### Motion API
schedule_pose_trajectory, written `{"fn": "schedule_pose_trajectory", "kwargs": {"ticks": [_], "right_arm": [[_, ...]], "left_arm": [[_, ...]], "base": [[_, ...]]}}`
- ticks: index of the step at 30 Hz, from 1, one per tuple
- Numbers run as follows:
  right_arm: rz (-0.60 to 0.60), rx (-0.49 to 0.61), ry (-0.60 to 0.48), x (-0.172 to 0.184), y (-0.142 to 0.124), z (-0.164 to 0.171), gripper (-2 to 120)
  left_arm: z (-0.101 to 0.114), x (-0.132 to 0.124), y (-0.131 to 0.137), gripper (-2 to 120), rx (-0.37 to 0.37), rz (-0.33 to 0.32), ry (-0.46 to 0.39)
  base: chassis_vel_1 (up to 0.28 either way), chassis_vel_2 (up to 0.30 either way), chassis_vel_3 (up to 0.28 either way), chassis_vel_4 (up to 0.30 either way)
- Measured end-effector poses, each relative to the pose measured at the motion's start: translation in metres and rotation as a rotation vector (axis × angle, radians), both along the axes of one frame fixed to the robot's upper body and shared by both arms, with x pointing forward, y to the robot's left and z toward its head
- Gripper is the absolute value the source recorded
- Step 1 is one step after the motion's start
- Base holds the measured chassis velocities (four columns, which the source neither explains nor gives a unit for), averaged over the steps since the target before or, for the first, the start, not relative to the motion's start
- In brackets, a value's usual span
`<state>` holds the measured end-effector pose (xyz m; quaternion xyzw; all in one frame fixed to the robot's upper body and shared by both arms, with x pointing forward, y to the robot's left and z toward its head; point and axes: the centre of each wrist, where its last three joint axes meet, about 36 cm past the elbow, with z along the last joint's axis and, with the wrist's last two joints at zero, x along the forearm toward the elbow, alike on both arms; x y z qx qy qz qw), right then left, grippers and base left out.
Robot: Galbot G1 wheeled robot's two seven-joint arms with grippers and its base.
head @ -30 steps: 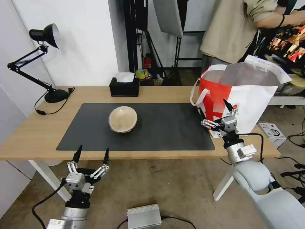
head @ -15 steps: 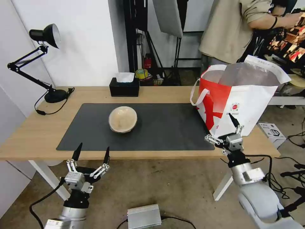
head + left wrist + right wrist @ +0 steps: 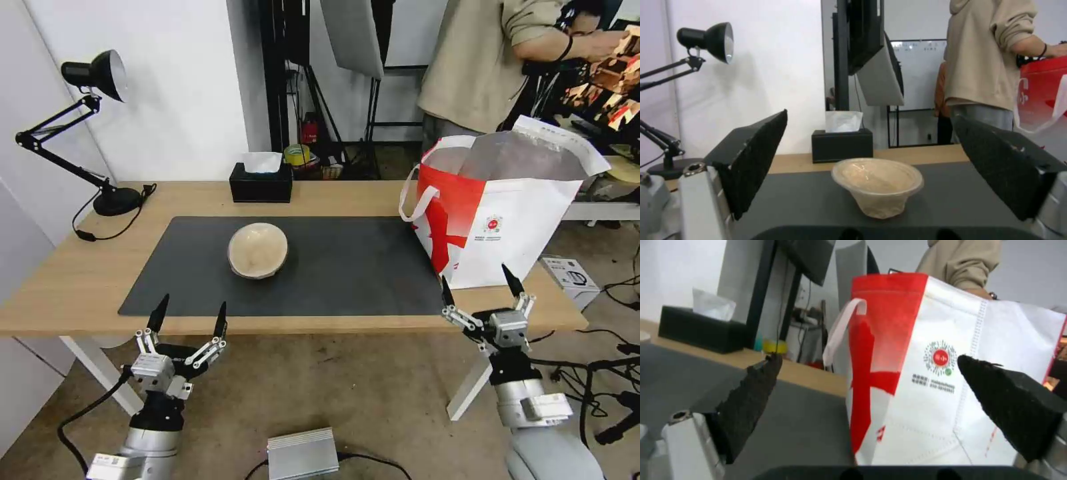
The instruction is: Pick up the trash from the table and place it into the takeout bag.
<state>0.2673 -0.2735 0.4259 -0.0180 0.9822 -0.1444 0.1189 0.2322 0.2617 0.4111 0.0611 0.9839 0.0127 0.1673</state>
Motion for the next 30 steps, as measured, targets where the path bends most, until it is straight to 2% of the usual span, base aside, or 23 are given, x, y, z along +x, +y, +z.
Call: {"fn": "schedule_pose_trajectory", "kwargs": {"ticks": [14, 30], "right_arm": [[-0.001, -0.02, 0.023, -0.023, 0.021, -0.011, 100], [0.05, -0.033, 0.017, -0.025, 0.022, -0.008, 100]], "left_arm": [[0.003, 0.005, 0.001, 100, -0.001, 0.004, -0.021], [0.006, 0.01, 0.005, 100, -0.001, -0.002, -0.033]], "base": [[0.0, 0.0, 0.0, 0.0], [0.0, 0.0, 0.0, 0.0]]}}
